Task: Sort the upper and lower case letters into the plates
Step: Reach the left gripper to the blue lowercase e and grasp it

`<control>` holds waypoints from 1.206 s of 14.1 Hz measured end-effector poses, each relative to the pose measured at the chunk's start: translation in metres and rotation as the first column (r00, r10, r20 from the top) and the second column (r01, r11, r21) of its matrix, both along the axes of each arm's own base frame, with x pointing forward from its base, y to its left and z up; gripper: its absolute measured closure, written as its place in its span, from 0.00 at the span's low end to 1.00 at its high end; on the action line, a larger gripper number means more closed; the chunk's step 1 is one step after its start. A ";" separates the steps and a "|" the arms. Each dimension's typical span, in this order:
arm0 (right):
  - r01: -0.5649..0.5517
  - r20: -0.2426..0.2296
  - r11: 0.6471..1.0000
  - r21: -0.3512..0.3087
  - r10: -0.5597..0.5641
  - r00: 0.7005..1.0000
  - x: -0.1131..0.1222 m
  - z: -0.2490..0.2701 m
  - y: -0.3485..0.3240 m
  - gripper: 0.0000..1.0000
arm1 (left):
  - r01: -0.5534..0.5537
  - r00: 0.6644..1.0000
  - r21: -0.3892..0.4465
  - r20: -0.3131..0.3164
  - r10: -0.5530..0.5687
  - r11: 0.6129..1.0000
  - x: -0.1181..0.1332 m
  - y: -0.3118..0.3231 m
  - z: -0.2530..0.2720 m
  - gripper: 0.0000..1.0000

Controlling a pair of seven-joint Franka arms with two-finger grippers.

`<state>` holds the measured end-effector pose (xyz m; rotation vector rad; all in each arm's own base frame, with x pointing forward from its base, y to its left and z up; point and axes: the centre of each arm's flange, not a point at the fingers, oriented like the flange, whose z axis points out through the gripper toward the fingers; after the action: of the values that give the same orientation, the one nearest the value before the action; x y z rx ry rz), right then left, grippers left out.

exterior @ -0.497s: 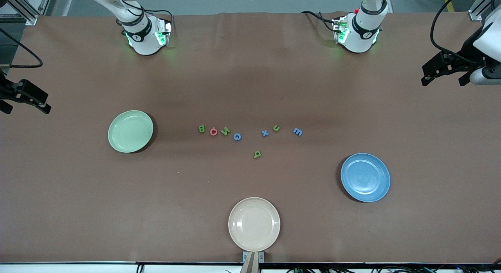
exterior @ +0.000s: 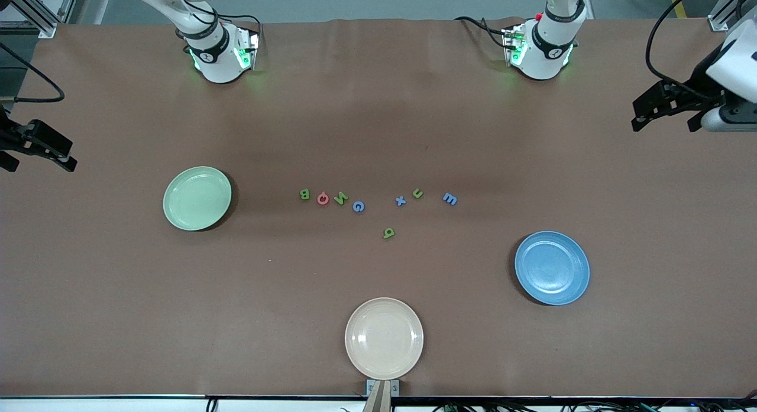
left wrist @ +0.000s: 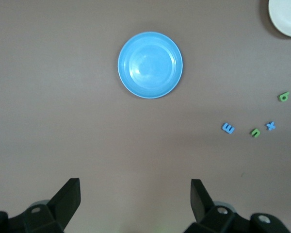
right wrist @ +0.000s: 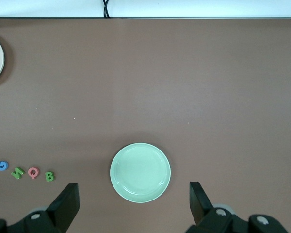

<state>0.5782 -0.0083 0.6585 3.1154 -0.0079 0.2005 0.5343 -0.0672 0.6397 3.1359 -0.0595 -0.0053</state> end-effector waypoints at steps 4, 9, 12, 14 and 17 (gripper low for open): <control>0.000 0.001 1.000 0.000 0.000 1.000 0.000 0.000 0.000 0.00 | -0.093 0.993 0.000 -0.070 0.093 0.996 0.023 -0.061 -0.076 0.00; 0.001 0.002 1.000 0.000 -0.001 1.000 0.000 0.001 0.000 0.00 | -0.372 0.926 -0.026 -0.072 0.370 0.928 0.014 -0.155 -0.221 0.00; 0.000 0.002 1.000 0.000 0.000 1.000 0.000 0.001 0.000 0.00 | -0.493 0.868 -0.048 -0.094 0.488 0.868 -0.005 -0.199 -0.298 0.00; -0.002 0.002 1.000 0.001 0.002 1.000 0.000 0.001 0.001 0.00 | -0.564 0.824 -0.058 -0.113 0.555 0.824 -0.020 -0.220 -0.345 0.00; -0.017 -0.005 1.000 0.004 0.018 1.000 0.002 -0.003 0.010 0.00 | -0.629 0.773 -0.012 -0.111 0.624 0.777 -0.039 -0.243 -0.404 0.01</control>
<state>0.5806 0.0018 0.6555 3.1206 0.0191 0.1935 0.4952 -0.3105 0.2357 2.9235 0.9724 -0.1567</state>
